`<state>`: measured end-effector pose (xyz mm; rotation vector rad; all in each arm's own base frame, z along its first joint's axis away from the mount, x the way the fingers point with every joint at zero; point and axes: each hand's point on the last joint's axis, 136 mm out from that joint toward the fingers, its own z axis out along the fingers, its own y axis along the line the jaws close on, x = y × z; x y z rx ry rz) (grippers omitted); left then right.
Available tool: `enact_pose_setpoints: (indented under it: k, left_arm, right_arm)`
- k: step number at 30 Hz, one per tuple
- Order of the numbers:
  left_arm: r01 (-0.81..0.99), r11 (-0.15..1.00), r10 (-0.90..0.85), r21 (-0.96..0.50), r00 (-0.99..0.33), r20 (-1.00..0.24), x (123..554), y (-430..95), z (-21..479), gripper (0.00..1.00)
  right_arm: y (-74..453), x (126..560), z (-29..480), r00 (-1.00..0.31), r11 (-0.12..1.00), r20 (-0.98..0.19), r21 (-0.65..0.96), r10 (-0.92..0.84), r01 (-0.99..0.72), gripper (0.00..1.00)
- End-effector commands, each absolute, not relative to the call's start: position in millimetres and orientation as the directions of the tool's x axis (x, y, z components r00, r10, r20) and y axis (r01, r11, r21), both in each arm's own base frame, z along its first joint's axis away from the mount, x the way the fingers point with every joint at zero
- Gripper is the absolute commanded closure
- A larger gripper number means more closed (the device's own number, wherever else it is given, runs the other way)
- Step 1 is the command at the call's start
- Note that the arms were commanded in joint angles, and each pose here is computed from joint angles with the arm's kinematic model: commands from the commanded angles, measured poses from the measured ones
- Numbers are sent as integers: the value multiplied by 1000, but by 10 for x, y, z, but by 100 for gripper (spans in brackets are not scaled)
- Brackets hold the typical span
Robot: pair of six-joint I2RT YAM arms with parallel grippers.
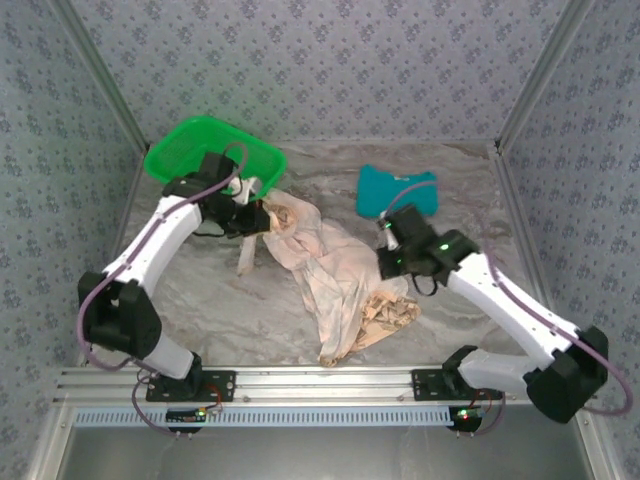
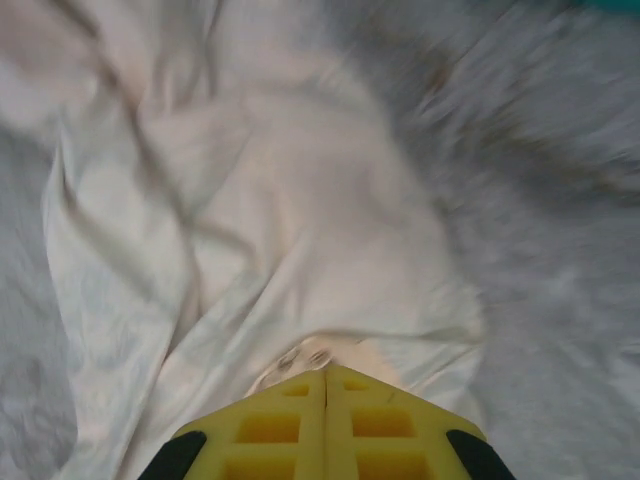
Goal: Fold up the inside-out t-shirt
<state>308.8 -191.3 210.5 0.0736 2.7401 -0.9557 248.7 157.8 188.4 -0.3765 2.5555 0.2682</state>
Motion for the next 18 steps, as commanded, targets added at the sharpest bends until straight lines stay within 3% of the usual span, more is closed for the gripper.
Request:
enact_pose_setpoints:
  k: [1,3,6,9,12,15,18]
  left_arm:
    - [-1,669,-115,-743,-988,-103,2818,-2002,2520,100]
    - [-91,623,-222,-777,-973,-64,2862,-1924,2634,100]
    - [-222,542,-375,-811,-927,3,2954,-1710,2613,99]
    - [-359,498,-479,-789,-873,94,2942,-1448,2279,95]
    - [-466,441,-559,-767,-811,172,2932,-1198,1884,54]
    - [-523,425,-626,-739,-759,177,2950,-911,1560,44]
    - [-544,519,-635,-660,-762,128,2832,-701,1346,35]
  right_arm:
    - [1718,2302,2018,-790,867,-529,184,-310,-463,94]
    - [2113,2065,1879,-757,775,-509,243,-410,-583,68]
    - [2578,1603,1485,-657,651,-423,182,-625,-737,54]
    - [2896,1206,1134,-601,568,-329,201,-728,-798,50]
    - [3056,933,837,-568,539,-277,180,-775,-823,44]
    - [3135,732,585,-541,520,-203,149,-816,-841,44]
    - [3048,690,370,-539,535,-117,63,-834,-842,45]
